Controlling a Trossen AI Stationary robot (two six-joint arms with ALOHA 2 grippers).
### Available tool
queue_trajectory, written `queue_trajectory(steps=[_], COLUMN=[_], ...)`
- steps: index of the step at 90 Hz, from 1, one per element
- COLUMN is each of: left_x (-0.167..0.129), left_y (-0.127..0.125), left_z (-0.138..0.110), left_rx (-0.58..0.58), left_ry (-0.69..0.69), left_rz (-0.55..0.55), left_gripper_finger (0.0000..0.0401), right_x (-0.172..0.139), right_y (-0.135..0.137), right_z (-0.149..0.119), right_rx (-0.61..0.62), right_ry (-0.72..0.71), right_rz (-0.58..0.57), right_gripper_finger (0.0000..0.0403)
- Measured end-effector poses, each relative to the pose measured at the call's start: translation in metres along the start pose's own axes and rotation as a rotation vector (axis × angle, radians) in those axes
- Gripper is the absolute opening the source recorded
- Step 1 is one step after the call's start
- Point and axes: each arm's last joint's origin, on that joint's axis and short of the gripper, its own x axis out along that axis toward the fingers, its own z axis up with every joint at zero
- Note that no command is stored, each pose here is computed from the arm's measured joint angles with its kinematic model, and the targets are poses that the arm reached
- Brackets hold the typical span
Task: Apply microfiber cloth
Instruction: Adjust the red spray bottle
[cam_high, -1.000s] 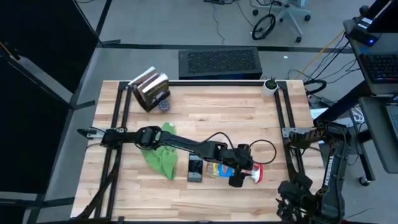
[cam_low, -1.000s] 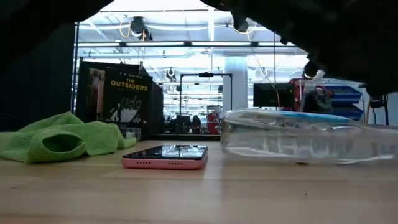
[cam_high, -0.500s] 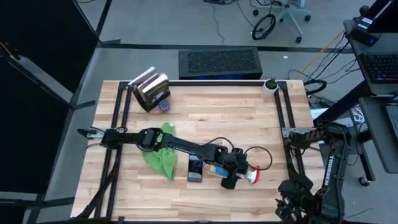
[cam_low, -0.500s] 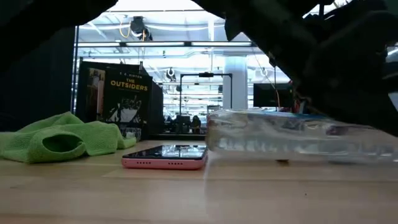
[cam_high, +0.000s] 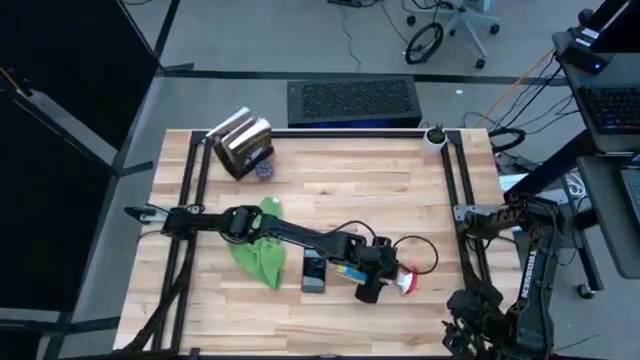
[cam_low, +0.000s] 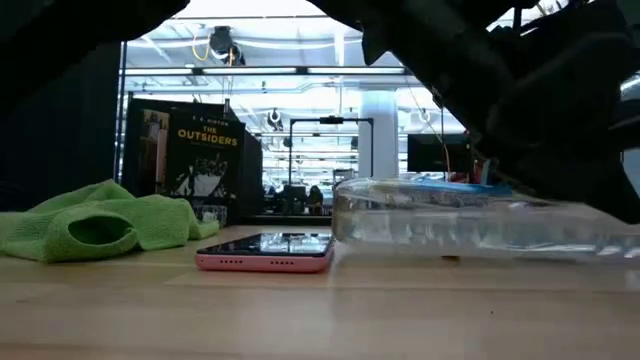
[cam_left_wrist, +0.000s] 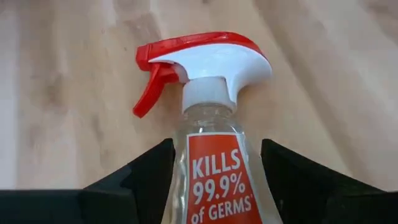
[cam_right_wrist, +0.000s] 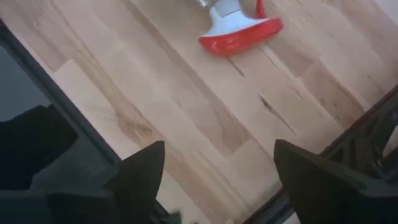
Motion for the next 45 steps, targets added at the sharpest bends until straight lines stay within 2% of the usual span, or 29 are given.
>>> queue_trajectory(steps=[11,30,45], left_x=[-0.0014,-0.0034,0.0028], left_y=[-0.0028,-0.0082,-0.0061], left_z=[0.0016,-0.0010,-0.0077], left_rx=[-0.038,-0.010,0.007], left_ry=[0.009,0.067,0.094], left_rz=[0.004,-0.010,-0.011], left_gripper_finger=[0.0248,0.0298,0.0299], right_x=[0.0000,0.0000,0.0001], right_y=[0.0000,0.0000,0.0000], right_z=[0.0000,0.0000,0.0000], right_rx=[-0.016,-0.027,-0.027], right_ry=[0.000,-0.001,-0.002], right_rz=[0.000,0.000,0.000], right_gripper_finger=[0.0286,0.0286,0.0286])
